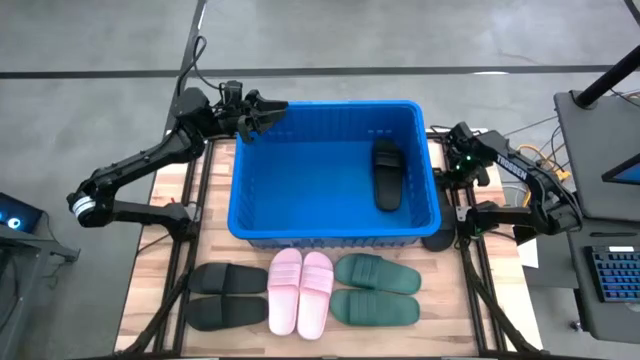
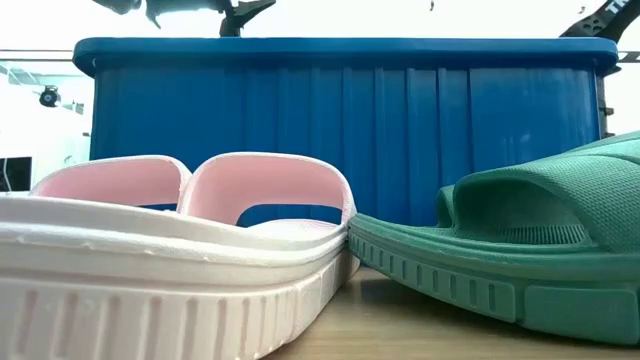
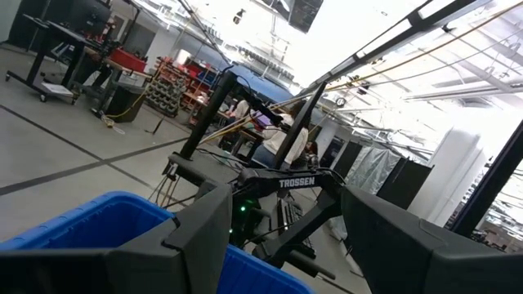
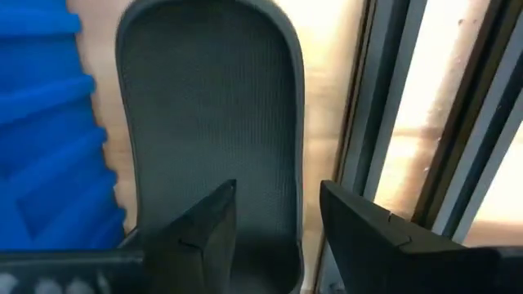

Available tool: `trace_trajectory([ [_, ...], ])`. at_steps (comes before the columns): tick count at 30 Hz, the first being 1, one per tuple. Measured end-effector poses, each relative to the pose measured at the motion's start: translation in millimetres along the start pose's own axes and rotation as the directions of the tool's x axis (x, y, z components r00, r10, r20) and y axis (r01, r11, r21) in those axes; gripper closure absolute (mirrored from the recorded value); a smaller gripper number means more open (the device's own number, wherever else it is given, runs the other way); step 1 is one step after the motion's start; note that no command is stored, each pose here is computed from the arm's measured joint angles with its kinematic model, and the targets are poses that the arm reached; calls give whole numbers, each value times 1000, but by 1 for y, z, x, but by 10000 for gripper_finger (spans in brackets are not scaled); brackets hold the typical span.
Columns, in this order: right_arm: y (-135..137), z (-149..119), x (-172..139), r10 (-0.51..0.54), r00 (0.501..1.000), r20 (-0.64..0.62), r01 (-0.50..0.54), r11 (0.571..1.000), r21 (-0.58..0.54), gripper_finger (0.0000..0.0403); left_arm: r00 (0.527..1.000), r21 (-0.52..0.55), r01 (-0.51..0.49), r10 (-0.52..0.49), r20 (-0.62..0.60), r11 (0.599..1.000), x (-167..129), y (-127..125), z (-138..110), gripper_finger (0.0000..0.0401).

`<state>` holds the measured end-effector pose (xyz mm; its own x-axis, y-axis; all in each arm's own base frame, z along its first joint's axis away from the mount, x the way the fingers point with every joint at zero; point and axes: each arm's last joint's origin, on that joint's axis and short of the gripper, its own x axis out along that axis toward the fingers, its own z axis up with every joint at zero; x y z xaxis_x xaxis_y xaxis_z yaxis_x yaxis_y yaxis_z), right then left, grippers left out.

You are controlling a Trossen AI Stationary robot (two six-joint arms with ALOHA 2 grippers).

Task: Pick and place slides into bin
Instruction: Put the black slide into the blue bin

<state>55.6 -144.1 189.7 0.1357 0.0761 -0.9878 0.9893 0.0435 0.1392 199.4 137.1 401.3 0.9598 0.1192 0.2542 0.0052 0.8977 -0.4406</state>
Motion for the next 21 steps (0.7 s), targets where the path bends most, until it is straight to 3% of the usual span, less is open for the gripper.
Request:
trace_trajectory([
  [10, -2, -9, -2, -25, 995, -100, 29, 999, 39, 244, 1000, -2, 0, 0, 0, 1000, 0, 0, 0, 184],
  [21, -1, -9, -2, -11, 995, -99, 17, 998, 52, 255, 1000, 2, 0, 0, 0, 1000, 0, 0, 0, 184],
])
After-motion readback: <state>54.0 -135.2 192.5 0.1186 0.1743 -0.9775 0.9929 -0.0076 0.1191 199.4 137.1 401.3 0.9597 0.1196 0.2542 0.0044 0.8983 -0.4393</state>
